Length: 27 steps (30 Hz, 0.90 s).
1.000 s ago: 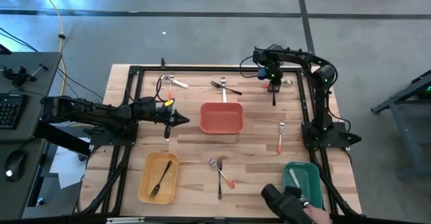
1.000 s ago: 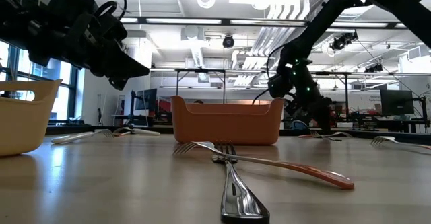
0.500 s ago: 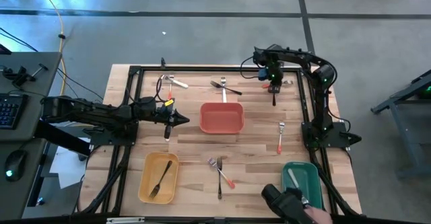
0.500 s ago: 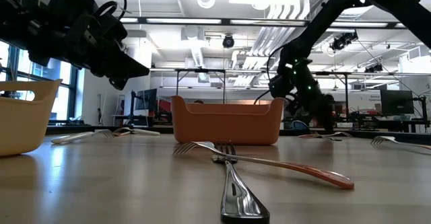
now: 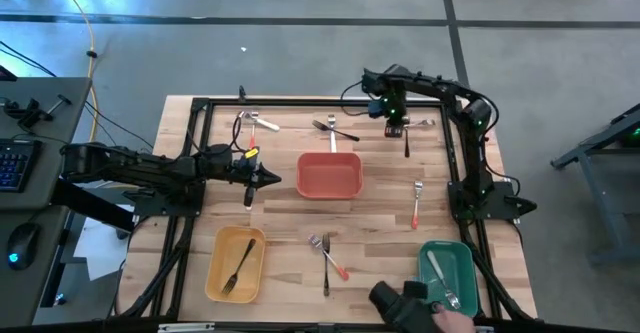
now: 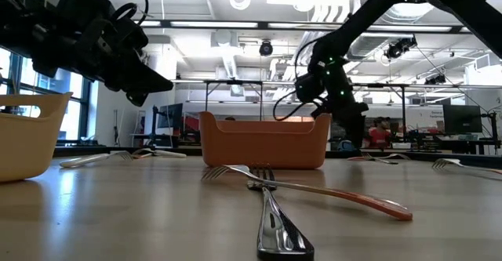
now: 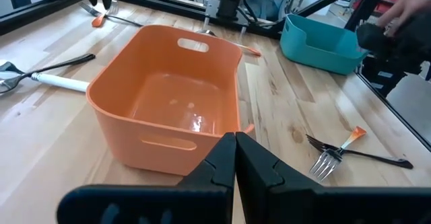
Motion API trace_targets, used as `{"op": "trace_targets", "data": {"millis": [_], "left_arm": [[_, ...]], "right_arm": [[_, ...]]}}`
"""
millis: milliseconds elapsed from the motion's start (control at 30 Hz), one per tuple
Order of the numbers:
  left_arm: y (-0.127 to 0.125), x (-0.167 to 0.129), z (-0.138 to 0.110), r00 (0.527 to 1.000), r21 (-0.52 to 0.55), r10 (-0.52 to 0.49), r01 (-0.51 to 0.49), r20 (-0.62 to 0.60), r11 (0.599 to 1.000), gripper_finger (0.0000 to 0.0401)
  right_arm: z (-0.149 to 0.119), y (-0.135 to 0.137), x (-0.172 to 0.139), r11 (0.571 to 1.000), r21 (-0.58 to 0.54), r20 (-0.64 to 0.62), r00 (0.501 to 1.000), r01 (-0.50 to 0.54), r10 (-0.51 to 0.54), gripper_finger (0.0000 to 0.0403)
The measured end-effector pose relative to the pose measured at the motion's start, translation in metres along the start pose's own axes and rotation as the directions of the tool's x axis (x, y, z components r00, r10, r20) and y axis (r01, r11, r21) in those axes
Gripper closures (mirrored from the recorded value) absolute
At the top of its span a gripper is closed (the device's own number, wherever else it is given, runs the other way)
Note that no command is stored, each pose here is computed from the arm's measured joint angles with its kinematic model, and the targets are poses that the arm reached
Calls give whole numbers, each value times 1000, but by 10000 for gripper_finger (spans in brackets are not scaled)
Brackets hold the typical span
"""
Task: Sort silverware by color (type)
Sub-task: Put the top right orange fork into the orange bin
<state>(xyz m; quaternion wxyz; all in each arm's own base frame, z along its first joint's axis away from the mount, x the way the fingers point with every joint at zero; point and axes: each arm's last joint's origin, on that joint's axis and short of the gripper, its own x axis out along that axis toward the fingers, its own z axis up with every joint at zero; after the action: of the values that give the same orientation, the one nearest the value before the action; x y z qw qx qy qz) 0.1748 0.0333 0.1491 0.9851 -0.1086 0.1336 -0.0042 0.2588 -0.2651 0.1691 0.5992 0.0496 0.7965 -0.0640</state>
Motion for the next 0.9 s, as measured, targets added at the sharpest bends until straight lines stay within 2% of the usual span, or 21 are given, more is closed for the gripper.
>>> {"op": "trace_targets", "data": {"millis": [167, 367, 533, 900], "left_arm": [[0, 0, -1, 1000, -1, 1, -1, -5, 1000, 401], [0, 0, -1, 1000, 3, 3, -3, -12, 1000, 401], [0, 0, -3, 1000, 0, 5, -5, -27, 1000, 401], [1, 0, -4, 999, 31, 10, -8, -41, 999, 401]], "right_arm": [[13, 8, 8, 996, -52, -51, 996, 67, -69, 269], [28, 10, 20, 990, -107, -145, 984, 88, -104, 248], [39, 6, 21, 992, -99, -129, 987, 84, -96, 247], [38, 8, 27, 992, -113, -145, 987, 53, -69, 259]]}}
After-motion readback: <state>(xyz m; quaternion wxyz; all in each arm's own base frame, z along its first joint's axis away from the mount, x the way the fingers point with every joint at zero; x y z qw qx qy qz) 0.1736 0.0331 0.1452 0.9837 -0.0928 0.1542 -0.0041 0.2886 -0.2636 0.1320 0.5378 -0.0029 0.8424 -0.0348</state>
